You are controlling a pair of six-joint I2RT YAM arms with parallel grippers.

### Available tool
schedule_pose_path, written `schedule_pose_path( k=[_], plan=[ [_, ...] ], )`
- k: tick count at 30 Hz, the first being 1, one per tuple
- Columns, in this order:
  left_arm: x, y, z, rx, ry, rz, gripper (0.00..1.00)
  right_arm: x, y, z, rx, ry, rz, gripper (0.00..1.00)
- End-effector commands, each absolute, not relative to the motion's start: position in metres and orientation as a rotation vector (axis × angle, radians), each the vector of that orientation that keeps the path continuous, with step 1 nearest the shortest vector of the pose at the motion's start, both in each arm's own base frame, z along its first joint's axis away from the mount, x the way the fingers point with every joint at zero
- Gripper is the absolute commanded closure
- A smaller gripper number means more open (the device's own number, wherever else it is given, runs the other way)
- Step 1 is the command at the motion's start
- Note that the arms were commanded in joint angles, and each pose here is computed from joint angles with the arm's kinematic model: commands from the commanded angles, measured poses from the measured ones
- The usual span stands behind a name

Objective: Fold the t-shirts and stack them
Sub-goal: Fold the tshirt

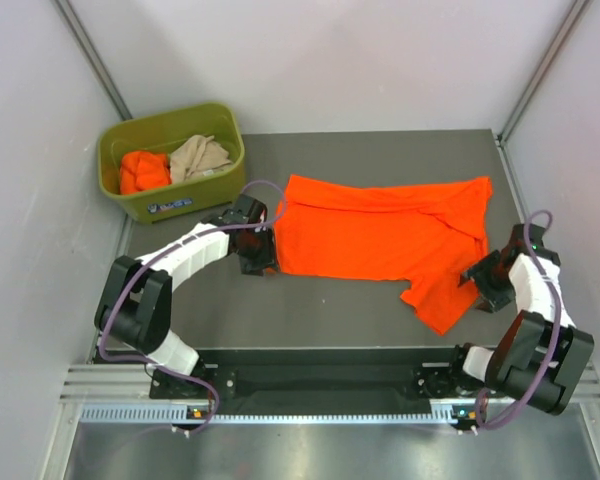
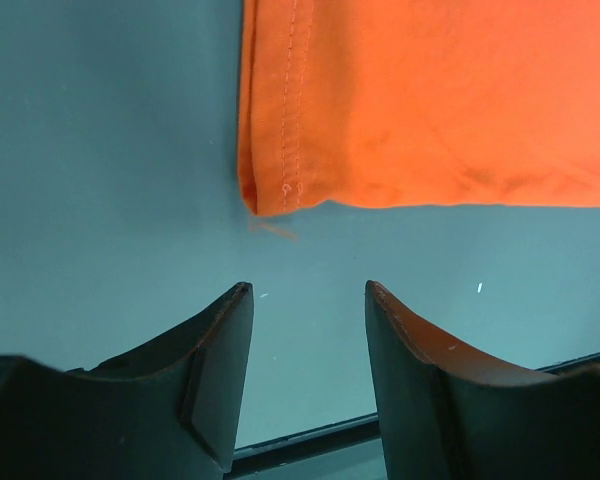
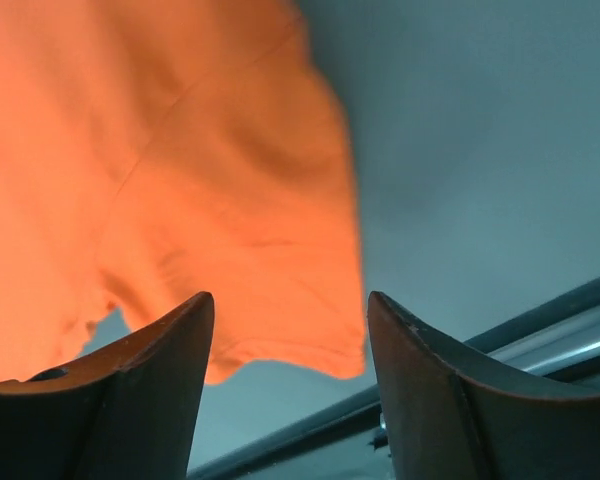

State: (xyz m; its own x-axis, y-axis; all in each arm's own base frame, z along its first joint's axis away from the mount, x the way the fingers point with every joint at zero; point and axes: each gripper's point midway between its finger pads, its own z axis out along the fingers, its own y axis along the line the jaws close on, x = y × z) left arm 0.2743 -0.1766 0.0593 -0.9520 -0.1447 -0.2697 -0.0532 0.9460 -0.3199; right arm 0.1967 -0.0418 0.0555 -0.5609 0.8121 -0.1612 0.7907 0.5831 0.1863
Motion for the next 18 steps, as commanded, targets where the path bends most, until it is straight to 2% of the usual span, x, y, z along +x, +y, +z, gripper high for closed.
schedule_pose_path(
  k=[1,8,10,11,13,16,17,18],
  plan=[
    [0.281,-0.180,0.061,-0.203,2.778,-0.474,0.46,0.205,-0.068,0.064,1.475,2.390,0.114,0.38],
    [0.297,-0.176,0.060,-0.224,2.755,-0.438,0.46,0.200,-0.092,0.051,1.507,2.410,0.028,0.38],
    [0.300,-0.176,0.060,-0.231,2.767,-0.443,0.46,0.204,-0.097,0.053,1.480,2.416,0.011,0.40],
    [0.302,-0.175,0.063,-0.223,2.763,-0.452,0.47,0.205,-0.098,0.055,1.450,2.429,0.006,0.45],
    [0.312,-0.180,0.080,-0.144,2.701,-0.493,0.47,0.216,-0.105,0.070,1.388,2.410,-0.002,0.44],
    [0.332,-0.189,0.116,-0.066,2.533,-0.564,0.47,0.239,-0.122,0.106,1.256,2.341,-0.068,0.38],
    [0.338,-0.191,0.125,-0.059,2.495,-0.581,0.47,0.251,-0.125,0.111,1.207,2.337,-0.064,0.30],
    [0.344,-0.196,0.136,-0.051,2.448,-0.613,0.47,0.262,-0.126,0.118,1.167,2.329,-0.050,0.27]
  ],
)
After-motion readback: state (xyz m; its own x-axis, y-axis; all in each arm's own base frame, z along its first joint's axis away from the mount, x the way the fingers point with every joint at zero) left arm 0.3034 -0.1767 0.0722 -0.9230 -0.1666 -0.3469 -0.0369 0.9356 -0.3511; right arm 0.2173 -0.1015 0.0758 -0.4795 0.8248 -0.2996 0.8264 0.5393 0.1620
